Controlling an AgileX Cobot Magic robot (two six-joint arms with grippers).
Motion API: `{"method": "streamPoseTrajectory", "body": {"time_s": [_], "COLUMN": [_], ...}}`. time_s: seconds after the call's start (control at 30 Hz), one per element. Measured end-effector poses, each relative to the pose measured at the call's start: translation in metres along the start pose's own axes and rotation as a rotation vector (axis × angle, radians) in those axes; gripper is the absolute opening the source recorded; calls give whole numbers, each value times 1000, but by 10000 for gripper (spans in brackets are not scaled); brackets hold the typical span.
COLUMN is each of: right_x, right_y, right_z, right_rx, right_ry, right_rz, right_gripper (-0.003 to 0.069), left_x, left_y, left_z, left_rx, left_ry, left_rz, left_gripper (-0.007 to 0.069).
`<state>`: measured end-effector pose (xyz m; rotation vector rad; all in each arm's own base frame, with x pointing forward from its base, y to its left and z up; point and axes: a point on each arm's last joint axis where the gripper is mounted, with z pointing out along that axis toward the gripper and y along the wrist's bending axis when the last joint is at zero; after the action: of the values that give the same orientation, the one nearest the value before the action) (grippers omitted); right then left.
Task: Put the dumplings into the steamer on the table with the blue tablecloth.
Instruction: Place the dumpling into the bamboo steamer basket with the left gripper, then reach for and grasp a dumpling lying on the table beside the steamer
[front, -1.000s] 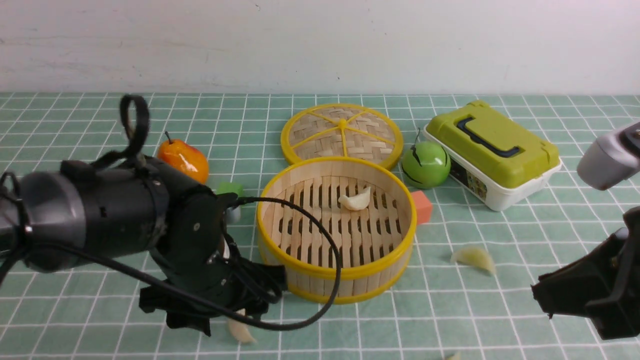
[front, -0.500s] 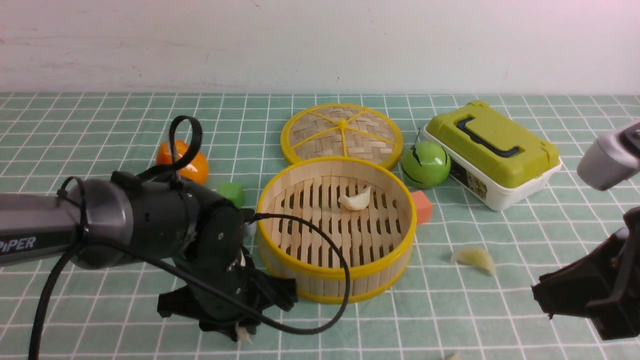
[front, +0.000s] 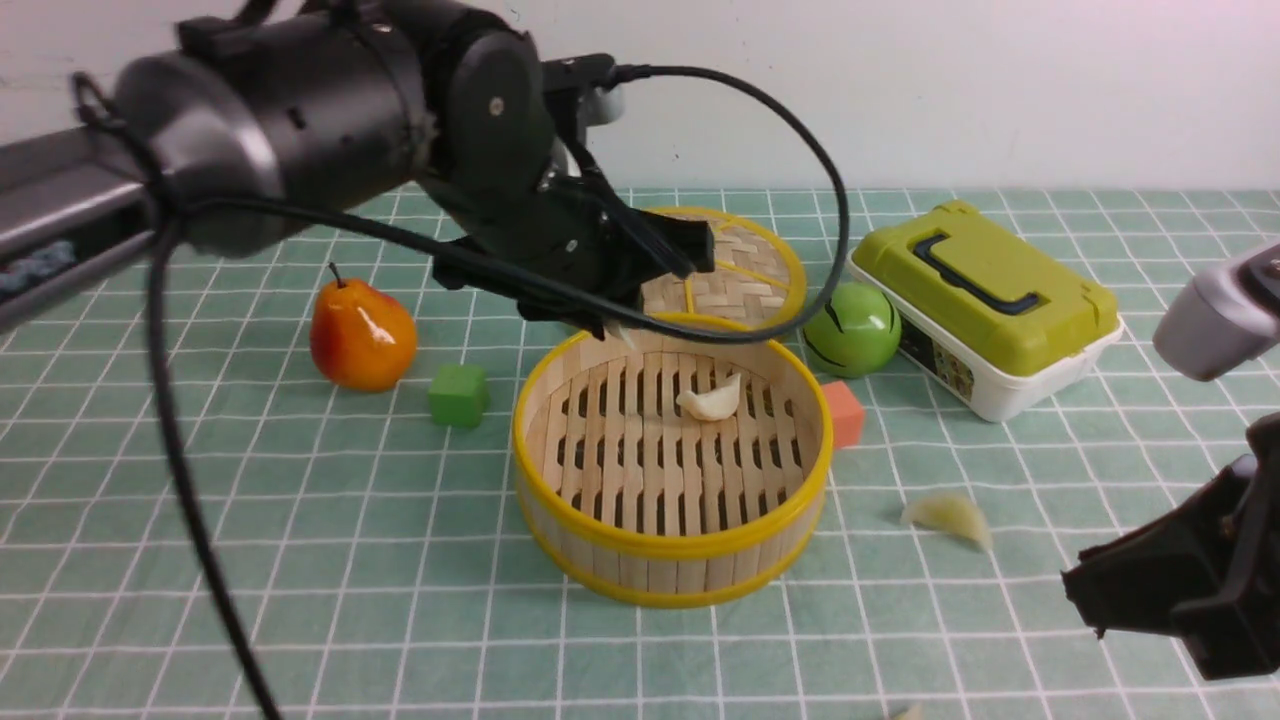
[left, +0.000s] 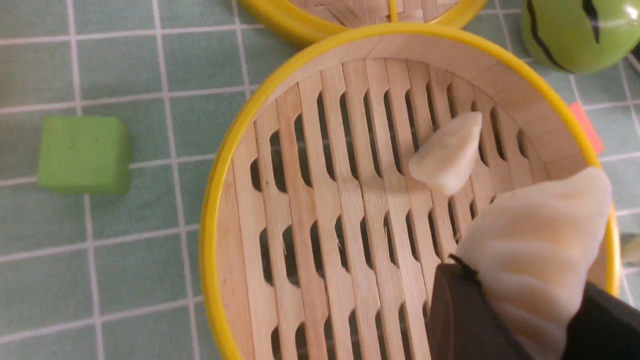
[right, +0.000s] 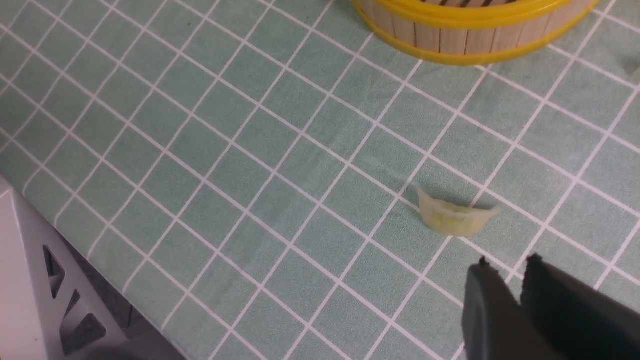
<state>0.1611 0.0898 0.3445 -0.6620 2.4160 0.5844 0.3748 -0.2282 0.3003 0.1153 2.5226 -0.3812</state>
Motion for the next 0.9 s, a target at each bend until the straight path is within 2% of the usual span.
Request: {"method": "streamPoseTrajectory", "body": {"time_s": [0.07,0.13,0.23,0.3,0.53,0.67,0.77,0.9], "right_x": [0,1,1,1,1,-1,-11,-39], "right_y": [0,0,-1,-1,-3,-6,-11,-25], "right_z": [0,0,0,0,0,-2,-4,5], "right_rx": [-1,0,6,9,33,73,118,194], "right_ry": [2,7,13,16,11,16,33,77], "right_rz": [0,-2,-6,-9,-21,-49,-71,-64], "right_gripper": [111,114,116,118,127,129,125,56], "left_x": [-2,-1,2,6,7,-2,-21,-42], "left_y": [0,3,7,10,11,8,1,-7], "left_z": [16,57,92,110,119,95,42,-63], "left_rx": [-11,-48,-84,-103,-124,-145,-122,-58], "left_ry": [20,92,157,187,213,244,215,57], "left_rz": [-1,-12,-21,-36,-69,18,119,203], "left_gripper": [169,169,171,196,401,436,415,285]}}
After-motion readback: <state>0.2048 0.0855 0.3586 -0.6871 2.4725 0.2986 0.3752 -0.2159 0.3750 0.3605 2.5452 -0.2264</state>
